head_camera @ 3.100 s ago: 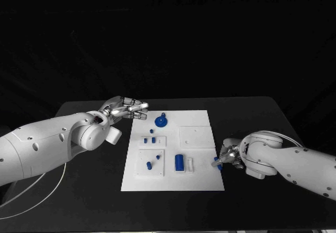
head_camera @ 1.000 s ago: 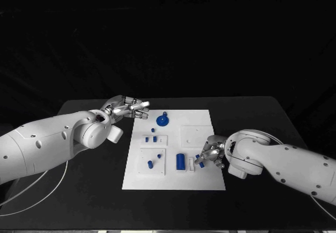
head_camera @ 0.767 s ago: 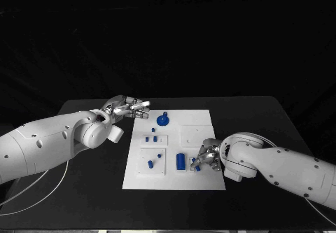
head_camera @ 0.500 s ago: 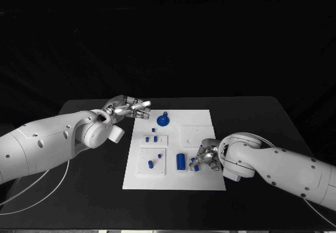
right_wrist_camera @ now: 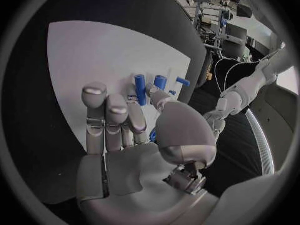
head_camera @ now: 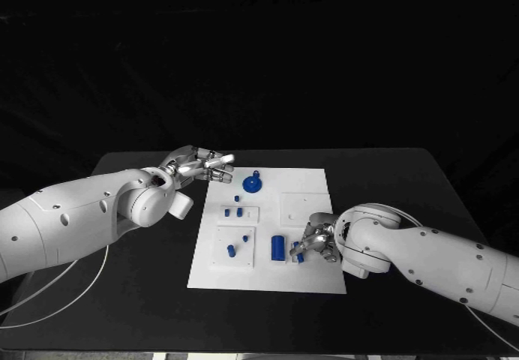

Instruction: Assemble the parts on the task board

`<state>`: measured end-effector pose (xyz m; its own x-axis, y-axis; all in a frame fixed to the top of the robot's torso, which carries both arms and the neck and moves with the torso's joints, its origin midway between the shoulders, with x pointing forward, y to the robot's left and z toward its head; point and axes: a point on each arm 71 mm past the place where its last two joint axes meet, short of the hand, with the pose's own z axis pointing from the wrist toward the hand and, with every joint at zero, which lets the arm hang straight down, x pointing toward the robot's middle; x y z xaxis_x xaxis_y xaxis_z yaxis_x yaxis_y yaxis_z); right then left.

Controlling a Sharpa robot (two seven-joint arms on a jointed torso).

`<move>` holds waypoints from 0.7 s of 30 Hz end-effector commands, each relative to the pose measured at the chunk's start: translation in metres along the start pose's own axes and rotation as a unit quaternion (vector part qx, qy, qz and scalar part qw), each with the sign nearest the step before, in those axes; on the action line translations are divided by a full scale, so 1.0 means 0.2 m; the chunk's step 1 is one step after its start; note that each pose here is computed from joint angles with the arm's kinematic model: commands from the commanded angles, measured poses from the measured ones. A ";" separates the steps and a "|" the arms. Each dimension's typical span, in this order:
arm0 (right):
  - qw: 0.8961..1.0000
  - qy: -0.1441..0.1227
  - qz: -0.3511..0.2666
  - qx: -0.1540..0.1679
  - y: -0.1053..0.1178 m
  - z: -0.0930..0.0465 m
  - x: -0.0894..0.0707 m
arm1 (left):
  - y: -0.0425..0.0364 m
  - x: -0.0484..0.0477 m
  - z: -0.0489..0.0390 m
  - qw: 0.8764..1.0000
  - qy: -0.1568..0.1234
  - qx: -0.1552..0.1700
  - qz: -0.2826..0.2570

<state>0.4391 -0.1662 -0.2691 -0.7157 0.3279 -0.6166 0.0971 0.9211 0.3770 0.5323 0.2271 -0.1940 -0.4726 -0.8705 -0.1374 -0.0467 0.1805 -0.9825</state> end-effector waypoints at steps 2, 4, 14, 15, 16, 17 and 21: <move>1.000 0.015 -0.011 -0.005 0.01 0.01 0.04 | -0.004 0.011 0.002 1.000 0.009 0.002 -0.005; 1.000 0.016 -0.011 -0.005 0.01 0.01 0.04 | -0.004 0.011 0.002 1.000 0.009 0.002 -0.005; 1.000 0.021 -0.013 -0.003 0.00 0.02 0.05 | -0.003 0.011 0.002 1.000 0.009 0.002 -0.005; 1.000 0.021 -0.013 -0.002 0.00 0.02 0.05 | -0.003 0.011 0.002 1.000 0.009 0.002 -0.005; 1.000 0.022 -0.014 -0.002 0.00 0.03 0.05 | -0.003 0.011 0.002 1.000 0.009 0.002 -0.005; 1.000 0.022 -0.014 -0.002 0.00 0.03 0.05 | -0.003 0.011 0.002 1.000 0.009 0.002 -0.005; 1.000 0.024 -0.014 -0.002 0.00 0.03 0.05 | -0.003 0.012 0.003 1.000 0.010 0.002 -0.005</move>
<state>0.4413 -0.1655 -0.2716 -0.7167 0.3247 -0.6171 0.0967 0.9227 0.3732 0.5322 0.2270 -0.1944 -0.4754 -0.8691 -0.1363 -0.0499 0.1812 -0.9822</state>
